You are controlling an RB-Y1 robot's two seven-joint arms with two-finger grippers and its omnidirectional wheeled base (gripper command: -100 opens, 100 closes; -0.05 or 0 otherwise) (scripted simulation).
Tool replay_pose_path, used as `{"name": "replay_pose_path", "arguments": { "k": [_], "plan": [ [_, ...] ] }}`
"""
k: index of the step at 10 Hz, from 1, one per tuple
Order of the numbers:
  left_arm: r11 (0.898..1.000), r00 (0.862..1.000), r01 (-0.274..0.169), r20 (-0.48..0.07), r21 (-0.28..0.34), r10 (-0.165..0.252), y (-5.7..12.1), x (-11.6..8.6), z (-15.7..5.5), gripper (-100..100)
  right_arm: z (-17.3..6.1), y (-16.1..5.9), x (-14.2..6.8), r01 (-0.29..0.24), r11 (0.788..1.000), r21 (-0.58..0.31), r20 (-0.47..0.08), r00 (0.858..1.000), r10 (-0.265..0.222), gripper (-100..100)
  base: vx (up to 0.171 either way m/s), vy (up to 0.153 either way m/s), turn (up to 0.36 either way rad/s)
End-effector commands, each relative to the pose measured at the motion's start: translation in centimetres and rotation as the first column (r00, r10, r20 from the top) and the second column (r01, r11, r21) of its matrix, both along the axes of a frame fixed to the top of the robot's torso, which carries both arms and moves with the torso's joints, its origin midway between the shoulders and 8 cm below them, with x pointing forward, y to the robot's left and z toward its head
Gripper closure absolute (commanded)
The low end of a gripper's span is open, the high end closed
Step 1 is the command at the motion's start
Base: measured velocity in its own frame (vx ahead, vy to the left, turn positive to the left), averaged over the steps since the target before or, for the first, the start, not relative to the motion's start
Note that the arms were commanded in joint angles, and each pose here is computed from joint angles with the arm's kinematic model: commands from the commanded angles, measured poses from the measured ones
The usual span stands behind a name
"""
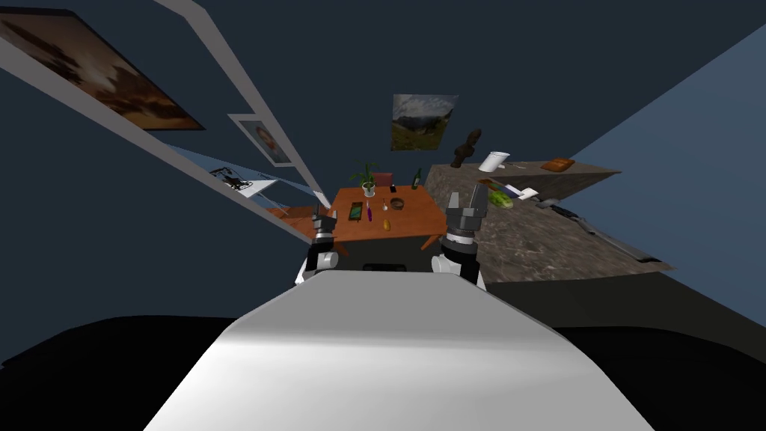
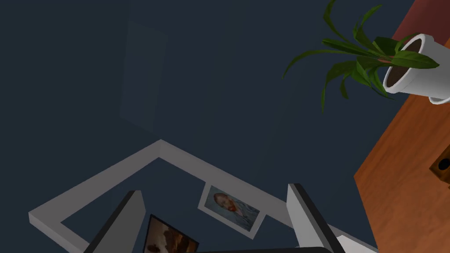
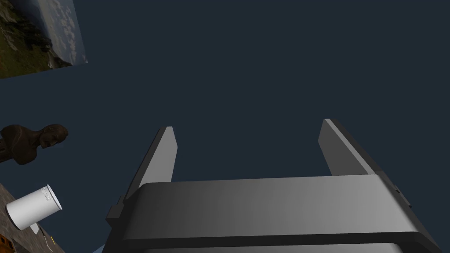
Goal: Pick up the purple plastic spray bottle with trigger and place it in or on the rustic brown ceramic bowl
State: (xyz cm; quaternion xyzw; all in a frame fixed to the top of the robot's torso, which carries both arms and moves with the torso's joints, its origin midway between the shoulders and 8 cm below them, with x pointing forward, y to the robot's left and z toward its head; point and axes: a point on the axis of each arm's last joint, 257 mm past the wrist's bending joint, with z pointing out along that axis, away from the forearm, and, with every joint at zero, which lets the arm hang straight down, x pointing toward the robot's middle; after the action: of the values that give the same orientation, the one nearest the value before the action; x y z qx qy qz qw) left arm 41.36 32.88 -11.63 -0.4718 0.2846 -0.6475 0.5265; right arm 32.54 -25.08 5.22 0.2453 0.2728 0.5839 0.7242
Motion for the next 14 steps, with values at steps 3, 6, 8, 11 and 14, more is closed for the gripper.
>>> {"name": "replay_pose_path", "arguments": {
  "k": [3, 6, 8, 11, 14],
  "plan": [
    [0.995, 0.995, 0.007, -0.101, -0.104, -0.018, 0.7, 2.0, -4.5, -100, 0.0, 0.0, 0.0, 0.0, 1.0, 0.0, 0.0, 1.0, 0.0, 0, -0.048, -0.039, -0.006],
    [0.979, 0.982, 0.003, -0.185, -0.202, -0.041, 1.3, 3.5, -8.4, -100, 0.0, 0.0, 0.0, 0.0, 1.0, 0.0, 0.0, 1.0, 0.0, 0, -0.061, -0.061, -0.006],
    [0.968, 0.974, -0.001, -0.218, -0.251, -0.055, 1.5, 4.2, -10.0, -100, 0.0, 0.0, 0.0, 0.0, 1.0, 0.0, 0.0, 1.0, 0.0, 0, -0.053, -0.066, -0.003],
    [0.939, 0.958, -0.014, -0.275, -0.344, -0.087, 1.8, 5.5, -12.9, -100, 0.0, 0.0, 0.0, 0.0, 1.0, 0.0, 0.0, 1.0, 0.0, 0, -0.021, -0.032, -0.003],
    [0.901, 0.935, -0.042, -0.335, -0.432, -0.117, 2.1, 6.7, -16.2, -100, 0.0, 0.0, 0.0, 0.0, 1.0, 0.0, 0.0, 1.0, 0.0, 0, -0.021, -0.06, 0.003]
  ]
}}
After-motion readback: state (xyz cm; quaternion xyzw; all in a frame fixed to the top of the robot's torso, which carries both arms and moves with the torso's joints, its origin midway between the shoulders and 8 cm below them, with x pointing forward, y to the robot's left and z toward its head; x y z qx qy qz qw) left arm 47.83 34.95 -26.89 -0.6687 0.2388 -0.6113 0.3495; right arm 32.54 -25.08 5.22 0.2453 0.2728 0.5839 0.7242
